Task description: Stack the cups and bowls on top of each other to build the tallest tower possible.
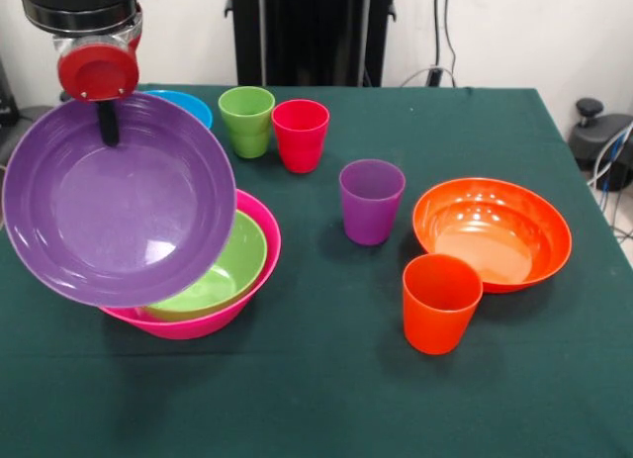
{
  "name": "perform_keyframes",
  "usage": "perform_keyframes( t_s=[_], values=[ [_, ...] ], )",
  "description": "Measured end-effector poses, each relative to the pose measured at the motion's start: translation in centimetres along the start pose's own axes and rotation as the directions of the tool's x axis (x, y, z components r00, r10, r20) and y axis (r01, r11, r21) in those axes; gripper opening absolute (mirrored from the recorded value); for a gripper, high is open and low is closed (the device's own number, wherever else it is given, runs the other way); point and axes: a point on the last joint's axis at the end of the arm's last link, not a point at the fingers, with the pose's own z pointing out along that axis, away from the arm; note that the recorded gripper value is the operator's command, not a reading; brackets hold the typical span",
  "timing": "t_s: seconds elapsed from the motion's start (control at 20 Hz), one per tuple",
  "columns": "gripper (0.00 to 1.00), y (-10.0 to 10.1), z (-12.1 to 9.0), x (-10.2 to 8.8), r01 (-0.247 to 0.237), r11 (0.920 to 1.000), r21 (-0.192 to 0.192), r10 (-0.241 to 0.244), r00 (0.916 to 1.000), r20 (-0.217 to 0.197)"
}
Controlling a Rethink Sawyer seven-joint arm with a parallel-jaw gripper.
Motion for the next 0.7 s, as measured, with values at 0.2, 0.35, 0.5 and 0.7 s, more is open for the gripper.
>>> perform_keyframes(
  t_s=[0.2,0.35,0.5,0.7],
  values=[
    [0.00,0.1,0.3,0.3,0.010,1.0000,0.000,-0.010,1.0000,0.000],
    [0.00,0.1,0.5,0.5,0.012,0.9999,-0.002,-0.012,0.9999,0.003],
    [0.00,-0.1,1.0,0.8,0.013,0.9999,-0.010,-0.013,0.9999,0.007],
    [0.00,-0.4,1.4,1.2,0.012,0.9999,-0.011,-0.012,0.9999,0.007]
  ],
)
